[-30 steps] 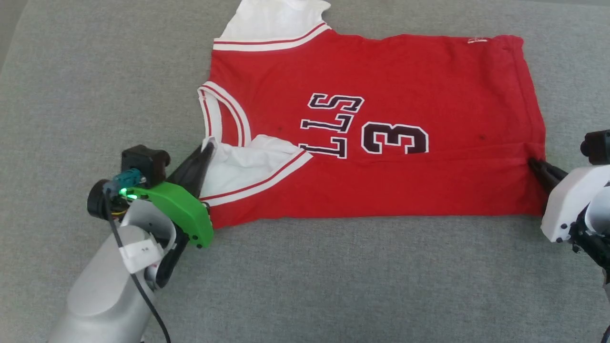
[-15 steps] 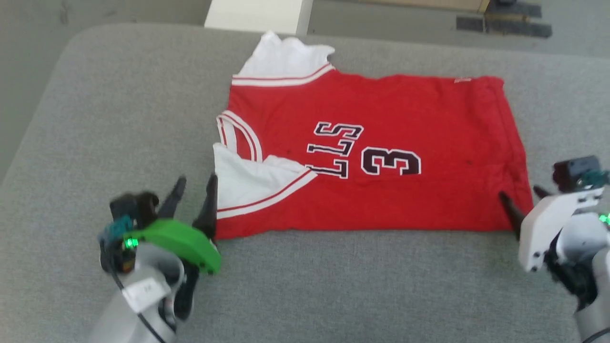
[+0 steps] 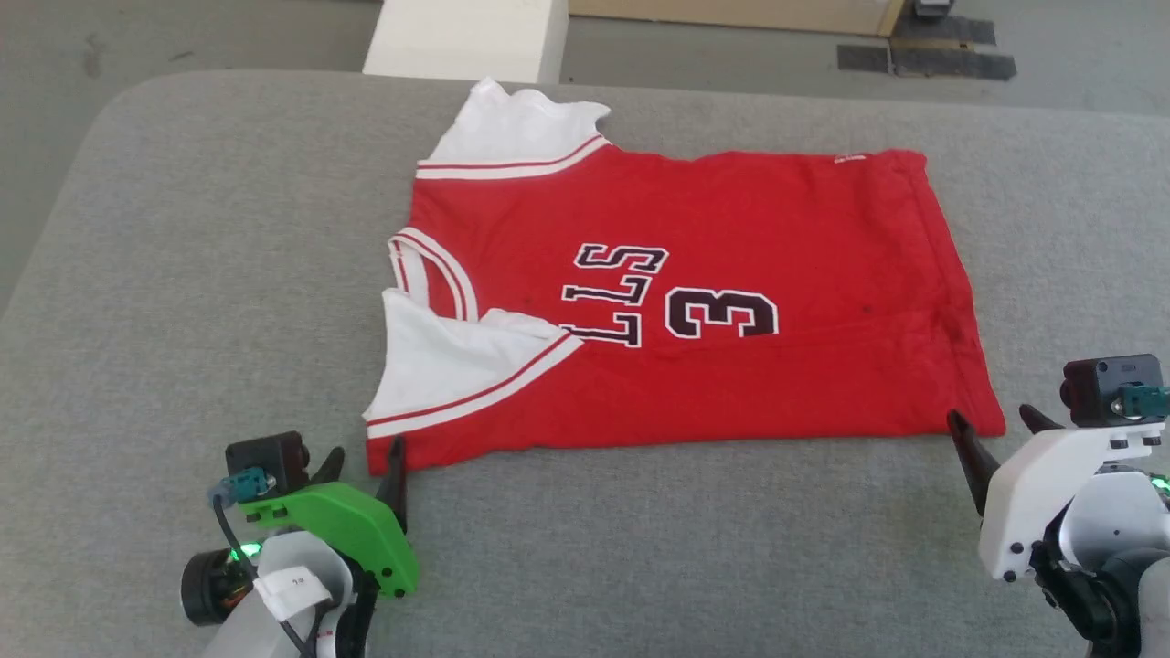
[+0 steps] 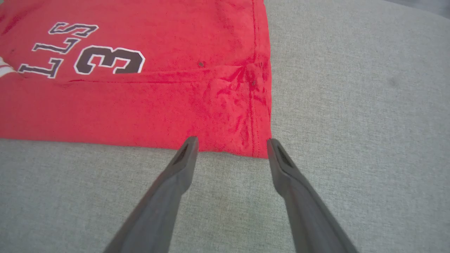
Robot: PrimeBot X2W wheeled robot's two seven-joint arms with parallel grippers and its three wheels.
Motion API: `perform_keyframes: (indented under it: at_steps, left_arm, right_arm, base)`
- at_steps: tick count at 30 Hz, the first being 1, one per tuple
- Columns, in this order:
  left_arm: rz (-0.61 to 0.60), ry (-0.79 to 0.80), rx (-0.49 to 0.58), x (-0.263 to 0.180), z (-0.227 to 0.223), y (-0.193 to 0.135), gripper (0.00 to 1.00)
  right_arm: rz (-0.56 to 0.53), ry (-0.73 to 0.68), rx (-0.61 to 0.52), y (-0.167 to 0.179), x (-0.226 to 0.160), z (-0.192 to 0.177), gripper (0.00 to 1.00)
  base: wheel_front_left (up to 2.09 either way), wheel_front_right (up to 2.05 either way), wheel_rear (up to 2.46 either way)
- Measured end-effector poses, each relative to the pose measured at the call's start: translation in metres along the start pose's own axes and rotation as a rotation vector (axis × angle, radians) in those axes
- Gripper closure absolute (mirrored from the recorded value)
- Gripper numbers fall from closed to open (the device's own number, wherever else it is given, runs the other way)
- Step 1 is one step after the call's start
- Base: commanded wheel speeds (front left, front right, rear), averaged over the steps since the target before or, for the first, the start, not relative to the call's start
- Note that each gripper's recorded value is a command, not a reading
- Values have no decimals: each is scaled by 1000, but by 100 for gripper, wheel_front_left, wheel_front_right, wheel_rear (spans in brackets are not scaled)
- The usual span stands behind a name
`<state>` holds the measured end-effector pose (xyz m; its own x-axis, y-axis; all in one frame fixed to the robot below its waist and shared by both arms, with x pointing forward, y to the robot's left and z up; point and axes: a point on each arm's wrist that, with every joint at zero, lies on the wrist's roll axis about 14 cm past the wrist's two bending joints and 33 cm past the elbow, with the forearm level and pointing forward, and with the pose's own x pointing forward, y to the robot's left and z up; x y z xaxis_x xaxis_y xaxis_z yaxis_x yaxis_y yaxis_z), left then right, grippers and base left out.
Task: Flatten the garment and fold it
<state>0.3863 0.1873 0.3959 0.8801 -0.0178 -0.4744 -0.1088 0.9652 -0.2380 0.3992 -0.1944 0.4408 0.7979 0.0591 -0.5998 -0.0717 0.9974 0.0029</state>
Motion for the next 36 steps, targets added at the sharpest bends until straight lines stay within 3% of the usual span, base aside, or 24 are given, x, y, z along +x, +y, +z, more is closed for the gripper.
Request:
perform_keyframes:
  at_steps: [7, 9, 20, 30, 31, 32, 33, 36]
  left_arm:
    - [16, 147, 78, 11, -26, 4, 0]
    - [6, 175, 91, 15, -28, 2, 100]
    - [-40, 104, 64, 13, -9, -11, 100]
    - [-102, -41, 48, -5, 29, -31, 100]
    - [-106, -41, 47, -6, 30, -32, 100]
    - [-110, -37, 46, -7, 29, -34, 100]
    - [-113, -29, 48, -7, 27, -35, 100]
    - [-112, -15, 53, -6, 24, -35, 100]
  right_arm:
    - [-29, 14, 3, -9, -1, -3, 0]
    - [-37, 26, -3, -12, -1, -5, 0]
    - [-96, 87, -69, -29, 21, 0, 0]
    - [-80, 288, -37, -17, 57, -43, 0]
    - [-79, 291, -32, -17, 60, -43, 47]
    - [-76, 293, -29, -16, 62, -44, 69]
    - [-74, 294, -28, -15, 63, -44, 100]
    - [-71, 278, -16, -14, 66, -43, 100]
  base:
    - [0, 0, 0]
    - [0, 0, 0]
    - [0, 0, 0]
    - [0, 0, 0]
    - [0, 0, 0]
    - [0, 0, 0]
    - [0, 0, 0]
    - [0, 0, 0]
